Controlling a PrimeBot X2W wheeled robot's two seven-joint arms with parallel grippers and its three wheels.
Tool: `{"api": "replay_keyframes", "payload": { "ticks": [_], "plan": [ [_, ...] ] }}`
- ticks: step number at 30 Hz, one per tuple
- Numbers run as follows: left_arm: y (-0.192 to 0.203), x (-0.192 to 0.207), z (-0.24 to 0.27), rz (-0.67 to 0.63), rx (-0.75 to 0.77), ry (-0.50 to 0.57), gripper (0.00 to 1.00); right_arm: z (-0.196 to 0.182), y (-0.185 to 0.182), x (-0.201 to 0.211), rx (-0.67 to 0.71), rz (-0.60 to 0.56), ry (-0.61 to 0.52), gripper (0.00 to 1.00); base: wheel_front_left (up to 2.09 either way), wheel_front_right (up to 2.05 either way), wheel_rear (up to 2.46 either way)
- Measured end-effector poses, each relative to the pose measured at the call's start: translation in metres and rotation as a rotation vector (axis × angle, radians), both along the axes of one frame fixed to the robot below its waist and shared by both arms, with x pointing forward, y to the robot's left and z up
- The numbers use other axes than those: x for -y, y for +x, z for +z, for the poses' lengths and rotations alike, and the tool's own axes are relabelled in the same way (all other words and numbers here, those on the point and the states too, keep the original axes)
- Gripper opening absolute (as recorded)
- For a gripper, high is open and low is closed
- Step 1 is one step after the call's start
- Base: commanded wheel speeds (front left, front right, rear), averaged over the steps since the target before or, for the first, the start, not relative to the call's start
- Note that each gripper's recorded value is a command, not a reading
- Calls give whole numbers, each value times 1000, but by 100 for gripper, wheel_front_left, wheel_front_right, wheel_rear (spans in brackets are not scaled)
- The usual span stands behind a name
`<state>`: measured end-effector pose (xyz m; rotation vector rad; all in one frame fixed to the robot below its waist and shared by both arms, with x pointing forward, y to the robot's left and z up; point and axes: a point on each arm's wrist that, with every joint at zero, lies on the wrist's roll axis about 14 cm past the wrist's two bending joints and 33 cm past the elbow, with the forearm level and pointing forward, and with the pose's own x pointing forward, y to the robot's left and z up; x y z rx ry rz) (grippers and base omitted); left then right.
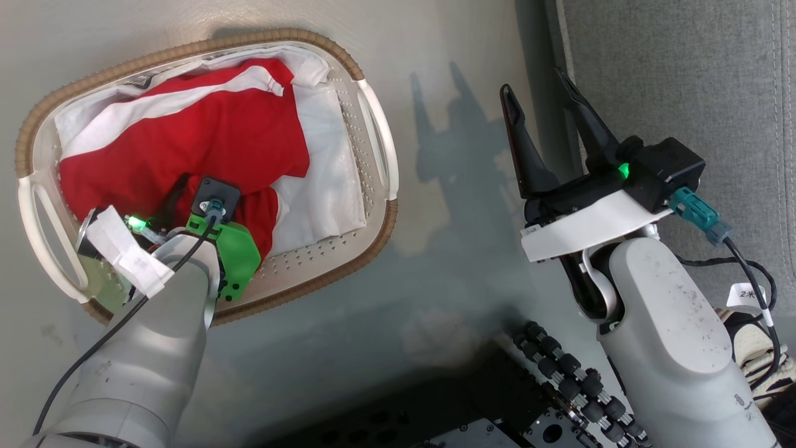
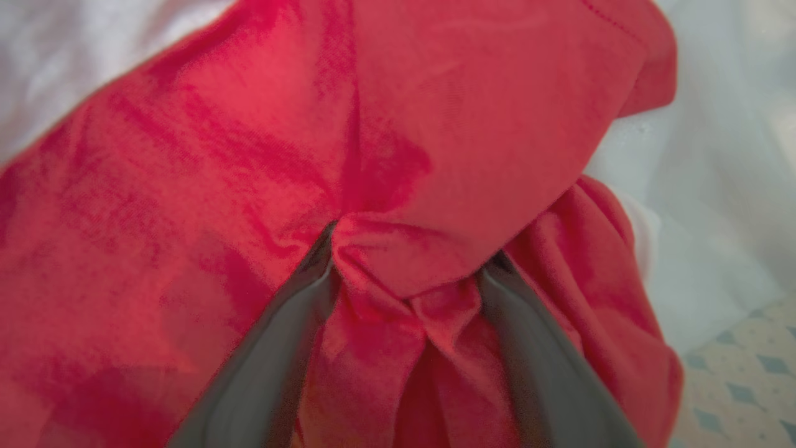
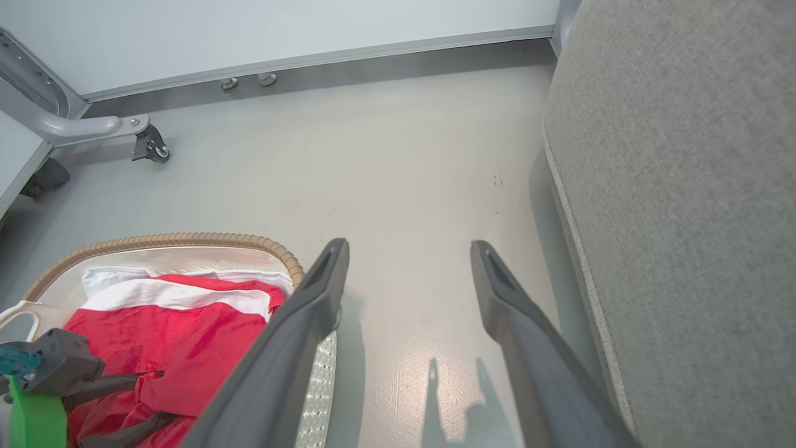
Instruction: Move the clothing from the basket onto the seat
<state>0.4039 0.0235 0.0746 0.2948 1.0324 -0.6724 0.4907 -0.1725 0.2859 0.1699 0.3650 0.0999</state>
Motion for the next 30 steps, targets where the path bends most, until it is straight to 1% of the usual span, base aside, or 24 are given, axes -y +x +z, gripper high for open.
{"api": "replay_keyframes", "payload": {
  "ticks": [1, 7, 12, 15, 24, 30],
  "plan": [
    [0, 1, 0, -4, -1, -1, 0, -1, 0, 0, -1, 0, 1, 100, 0, 0, 0],
    [4, 2, 7, 32, -14, -20, 0, 7, 1, 2, 11, -8, 3, 100, 0, 0, 0],
    [5, 3, 23, 75, 9, -53, 0, 22, 2, 3, 38, -14, 3, 100, 0, 0, 0],
    [0, 7, 35, 66, 13, -83, 0, 32, 1, 4, 54, -19, 4, 100, 0, 0, 0],
    [-5, 10, 82, 117, 62, -141, 0, 60, -17, 2, 73, -27, 11, 100, 0, 0, 0],
    [2, 16, 128, 166, 155, -216, 0, 81, -32, 0, 98, -32, 9, 100, 0, 0, 0]
  ]
}}
